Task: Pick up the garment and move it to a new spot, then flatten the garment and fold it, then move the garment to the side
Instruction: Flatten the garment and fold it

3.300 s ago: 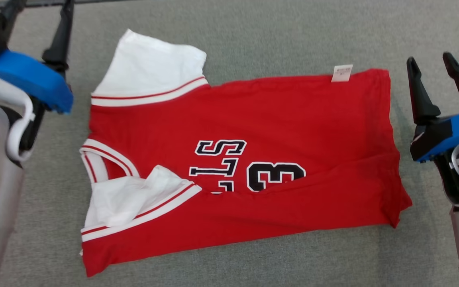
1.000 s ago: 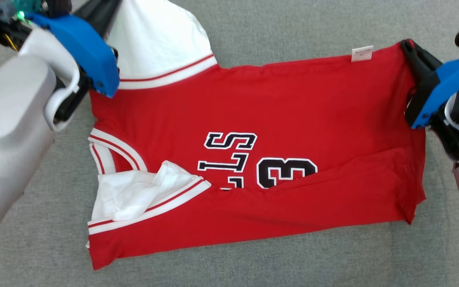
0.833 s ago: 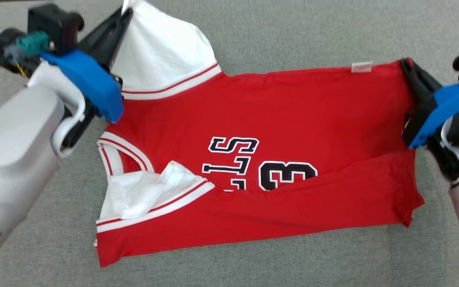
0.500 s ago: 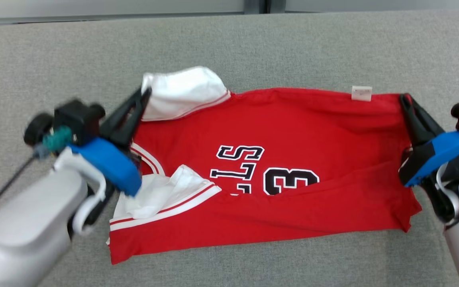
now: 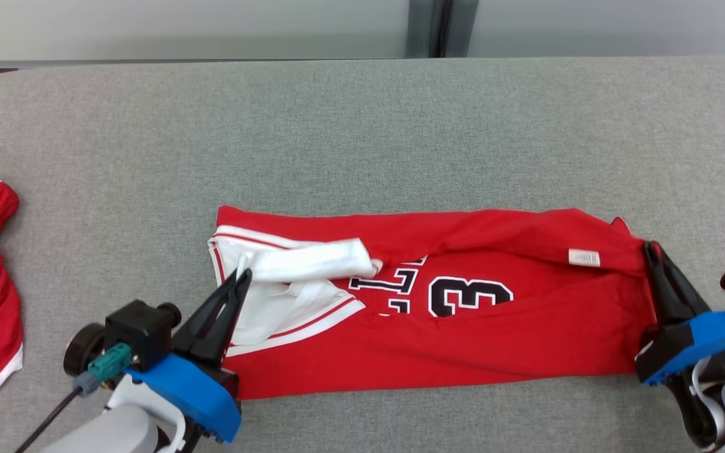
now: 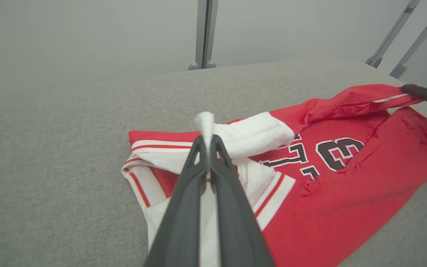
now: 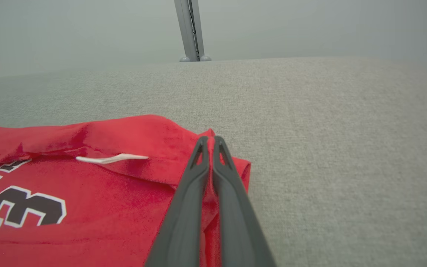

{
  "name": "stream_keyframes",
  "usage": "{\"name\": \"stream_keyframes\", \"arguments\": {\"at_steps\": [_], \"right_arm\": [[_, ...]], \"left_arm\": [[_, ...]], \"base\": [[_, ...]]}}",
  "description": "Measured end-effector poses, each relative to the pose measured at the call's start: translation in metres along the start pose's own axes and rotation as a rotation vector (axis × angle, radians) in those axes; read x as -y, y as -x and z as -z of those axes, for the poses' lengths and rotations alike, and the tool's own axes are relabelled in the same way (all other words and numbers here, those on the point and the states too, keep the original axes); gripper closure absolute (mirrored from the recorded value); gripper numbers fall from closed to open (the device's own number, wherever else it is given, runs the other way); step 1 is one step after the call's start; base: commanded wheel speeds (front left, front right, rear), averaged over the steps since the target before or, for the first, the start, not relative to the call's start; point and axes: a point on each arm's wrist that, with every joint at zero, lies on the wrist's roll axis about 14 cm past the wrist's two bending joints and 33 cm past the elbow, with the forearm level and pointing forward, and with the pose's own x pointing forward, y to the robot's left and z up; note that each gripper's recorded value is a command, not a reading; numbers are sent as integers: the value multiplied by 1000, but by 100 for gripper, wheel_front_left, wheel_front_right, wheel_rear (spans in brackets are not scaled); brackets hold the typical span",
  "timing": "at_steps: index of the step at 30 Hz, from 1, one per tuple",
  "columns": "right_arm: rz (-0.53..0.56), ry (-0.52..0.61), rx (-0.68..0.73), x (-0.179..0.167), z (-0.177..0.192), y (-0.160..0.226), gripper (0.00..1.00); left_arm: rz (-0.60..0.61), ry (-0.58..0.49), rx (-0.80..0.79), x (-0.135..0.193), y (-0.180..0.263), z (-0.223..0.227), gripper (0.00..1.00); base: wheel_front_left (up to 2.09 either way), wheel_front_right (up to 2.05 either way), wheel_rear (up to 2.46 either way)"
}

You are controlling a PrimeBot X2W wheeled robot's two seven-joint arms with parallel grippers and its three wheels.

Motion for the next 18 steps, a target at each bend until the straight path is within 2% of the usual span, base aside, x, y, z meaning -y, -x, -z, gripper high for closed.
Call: {"name": "stream_keyframes", "arguments": {"at_steps": [8, 9, 10, 11, 12, 18], "right_arm": [[21, -52, 1, 1, 11, 19, 100], [21, -58, -2, 0, 12, 21, 80], [21, -60, 0, -1, 12, 22, 48], [20, -61, 12, -1, 10, 23, 0], [21, -65, 25, -1, 7, 23, 0], [10, -60, 105, -3, -14, 25, 0]], "left_arm": [[-47, 32, -19, 1, 16, 14, 100], [-55, 36, -22, 0, 18, 16, 100], [-64, 38, -20, -1, 19, 17, 85], [-79, 37, -7, -3, 19, 14, 22], [-87, 33, 10, -3, 19, 10, 0], [-150, 32, 112, -9, 24, -10, 0]], "base": [[0, 0, 0], [0, 0, 0], [0, 0, 0], [0, 0, 0], [0, 0, 0], [0, 0, 0]]}}
